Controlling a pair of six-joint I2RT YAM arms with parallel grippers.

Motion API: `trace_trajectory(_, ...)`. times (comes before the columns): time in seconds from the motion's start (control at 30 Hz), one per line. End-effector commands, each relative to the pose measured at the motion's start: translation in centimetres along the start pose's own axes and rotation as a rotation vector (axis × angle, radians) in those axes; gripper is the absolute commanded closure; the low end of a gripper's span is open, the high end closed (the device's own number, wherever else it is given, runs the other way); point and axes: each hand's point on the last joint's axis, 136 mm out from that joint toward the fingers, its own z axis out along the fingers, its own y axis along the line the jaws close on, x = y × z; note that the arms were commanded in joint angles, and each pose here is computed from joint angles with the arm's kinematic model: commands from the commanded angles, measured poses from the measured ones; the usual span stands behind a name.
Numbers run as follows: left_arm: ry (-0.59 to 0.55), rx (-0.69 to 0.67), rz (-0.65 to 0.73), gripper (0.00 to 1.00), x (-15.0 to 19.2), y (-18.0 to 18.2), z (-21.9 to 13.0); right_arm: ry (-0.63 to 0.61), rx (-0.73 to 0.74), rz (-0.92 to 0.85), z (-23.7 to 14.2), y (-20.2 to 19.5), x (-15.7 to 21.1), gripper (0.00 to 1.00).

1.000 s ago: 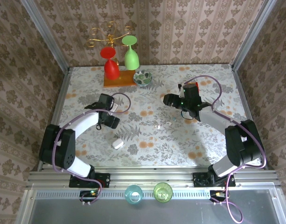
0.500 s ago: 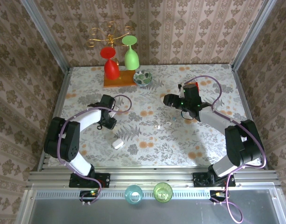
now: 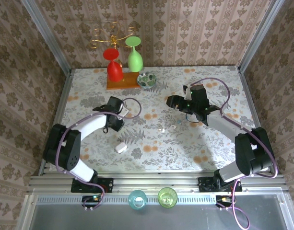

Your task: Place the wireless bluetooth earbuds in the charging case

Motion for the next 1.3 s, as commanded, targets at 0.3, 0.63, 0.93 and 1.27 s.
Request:
trace_trajectory(0.3, -0.585, 0.3, 0.442, 0.67, -8.6, -9.6, -9.2, 0.241, -0.277, 0.17, -1.2, 6.0, 5.3, 0.27)
trace_trajectory(0.63, -0.693, 0.357, 0.528, 0.67, -9.5, -12.2, -11.7, 0.357, -0.413, 0.17, 0.2, 10.3, 8.2, 0.28)
trace_trajectory(0.93, -0.702, 0.349, 0.542, 0.67, -9.3, -12.4, -12.2, 0.384, -0.417, 0.182, 0.8, 10.7, 8.8, 0.59)
trace_trajectory(1.27, -0.758, 0.342, 0.476, 0.44, -9.7, -11.9, -12.6, 0.343, -0.479, 0.206, -0.5, 12.0, 7.4, 0.88)
